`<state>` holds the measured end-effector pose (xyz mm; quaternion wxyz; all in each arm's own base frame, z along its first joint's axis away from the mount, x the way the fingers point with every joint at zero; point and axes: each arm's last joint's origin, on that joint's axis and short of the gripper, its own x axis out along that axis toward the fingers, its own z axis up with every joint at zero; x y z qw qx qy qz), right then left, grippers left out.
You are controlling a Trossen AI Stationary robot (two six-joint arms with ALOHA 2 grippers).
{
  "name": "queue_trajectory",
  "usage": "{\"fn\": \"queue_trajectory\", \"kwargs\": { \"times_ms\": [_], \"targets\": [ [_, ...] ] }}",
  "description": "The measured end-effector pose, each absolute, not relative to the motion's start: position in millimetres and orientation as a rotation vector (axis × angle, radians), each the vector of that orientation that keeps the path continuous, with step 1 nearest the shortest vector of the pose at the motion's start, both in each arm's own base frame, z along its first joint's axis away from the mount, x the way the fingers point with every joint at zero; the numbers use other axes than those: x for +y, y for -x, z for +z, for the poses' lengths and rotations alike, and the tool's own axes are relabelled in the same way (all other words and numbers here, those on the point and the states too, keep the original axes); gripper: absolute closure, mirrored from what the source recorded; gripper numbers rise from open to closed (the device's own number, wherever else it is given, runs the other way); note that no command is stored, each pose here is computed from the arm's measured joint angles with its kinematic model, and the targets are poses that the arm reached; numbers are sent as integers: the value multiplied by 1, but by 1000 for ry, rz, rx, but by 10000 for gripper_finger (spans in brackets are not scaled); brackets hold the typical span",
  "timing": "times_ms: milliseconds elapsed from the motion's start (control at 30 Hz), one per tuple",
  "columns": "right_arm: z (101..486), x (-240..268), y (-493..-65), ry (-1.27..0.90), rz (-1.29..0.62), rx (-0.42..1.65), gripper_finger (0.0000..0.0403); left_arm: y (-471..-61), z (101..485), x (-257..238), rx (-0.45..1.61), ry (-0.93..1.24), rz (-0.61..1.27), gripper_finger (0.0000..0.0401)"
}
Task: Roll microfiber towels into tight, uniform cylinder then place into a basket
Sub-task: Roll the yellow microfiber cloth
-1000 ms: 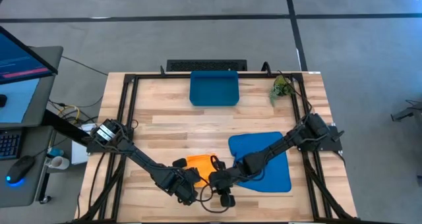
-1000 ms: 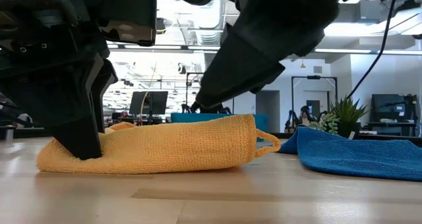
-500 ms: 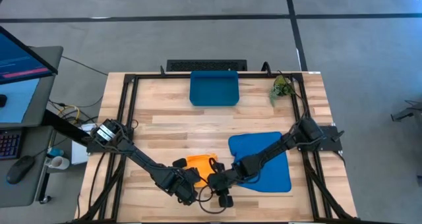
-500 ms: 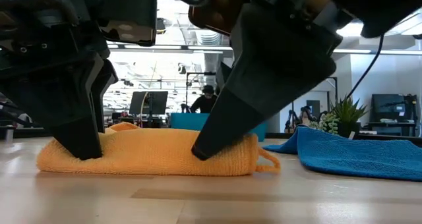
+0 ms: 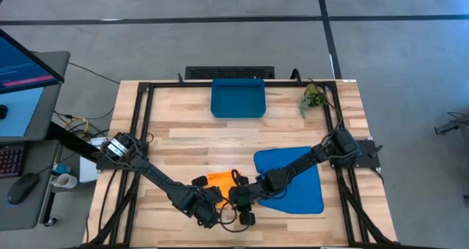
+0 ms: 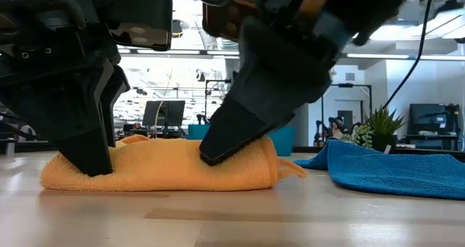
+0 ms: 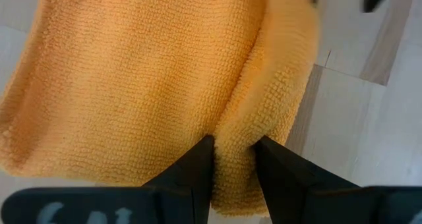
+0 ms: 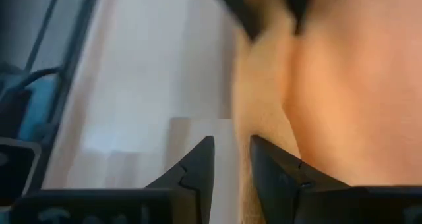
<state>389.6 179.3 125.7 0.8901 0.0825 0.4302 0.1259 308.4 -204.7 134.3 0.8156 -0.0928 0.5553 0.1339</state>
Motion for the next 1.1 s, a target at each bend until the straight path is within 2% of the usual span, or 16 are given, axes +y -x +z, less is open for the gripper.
{"fn": "queue_trajectory", "kwargs": {
  "times_ms": [200,467,800,1000,1100],
  "targets": [
    [118,162,-395,-234,140,941,282,-308,134,-205,1182,174,276,298],
    [115,160,-393,-249,109,975,282,-307,136,-207,1142,70,302,298],
    [113,160,-392,-259,98,982,282,-293,168,-239,1072,-88,328,298],
    [113,160,-392,-261,100,982,282,-288,176,-261,932,-304,198,298],
    [113,160,-392,-261,100,982,282,-289,170,-261,925,-329,162,299]
  ]
}}
